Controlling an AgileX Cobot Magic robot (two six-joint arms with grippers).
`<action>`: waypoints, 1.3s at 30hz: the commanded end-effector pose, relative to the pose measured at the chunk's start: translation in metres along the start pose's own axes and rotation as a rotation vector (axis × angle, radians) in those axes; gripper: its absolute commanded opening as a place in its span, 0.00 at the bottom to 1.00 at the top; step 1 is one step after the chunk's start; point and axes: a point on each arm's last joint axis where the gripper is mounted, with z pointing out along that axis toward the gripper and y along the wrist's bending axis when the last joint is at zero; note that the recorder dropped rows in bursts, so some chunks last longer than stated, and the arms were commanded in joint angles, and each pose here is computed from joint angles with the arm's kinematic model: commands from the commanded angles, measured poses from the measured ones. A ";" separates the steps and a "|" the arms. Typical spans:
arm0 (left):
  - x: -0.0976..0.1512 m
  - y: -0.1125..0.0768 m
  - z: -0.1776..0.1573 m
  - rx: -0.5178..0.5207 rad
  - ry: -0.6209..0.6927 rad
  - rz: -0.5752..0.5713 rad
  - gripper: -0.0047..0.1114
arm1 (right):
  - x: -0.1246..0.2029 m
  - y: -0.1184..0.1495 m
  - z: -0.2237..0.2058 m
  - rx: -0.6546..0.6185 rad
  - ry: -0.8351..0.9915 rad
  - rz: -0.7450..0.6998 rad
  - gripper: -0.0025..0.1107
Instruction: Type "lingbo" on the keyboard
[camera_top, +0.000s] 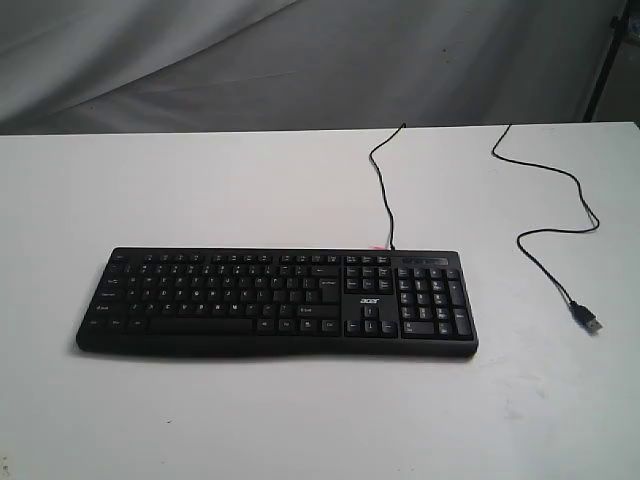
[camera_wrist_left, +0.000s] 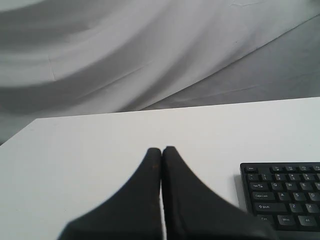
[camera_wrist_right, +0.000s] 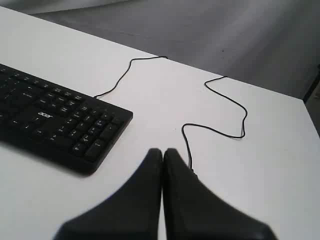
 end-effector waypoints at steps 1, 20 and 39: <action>0.001 0.000 0.001 0.004 0.003 -0.003 0.05 | 0.001 0.000 0.000 0.012 -0.002 -0.001 0.02; 0.001 0.000 0.001 0.004 0.003 -0.003 0.05 | -0.018 -0.003 -0.010 -0.008 -0.011 0.054 0.02; 0.001 0.000 0.001 0.004 0.003 -0.003 0.05 | -0.154 -0.029 0.017 -0.108 0.273 0.092 0.02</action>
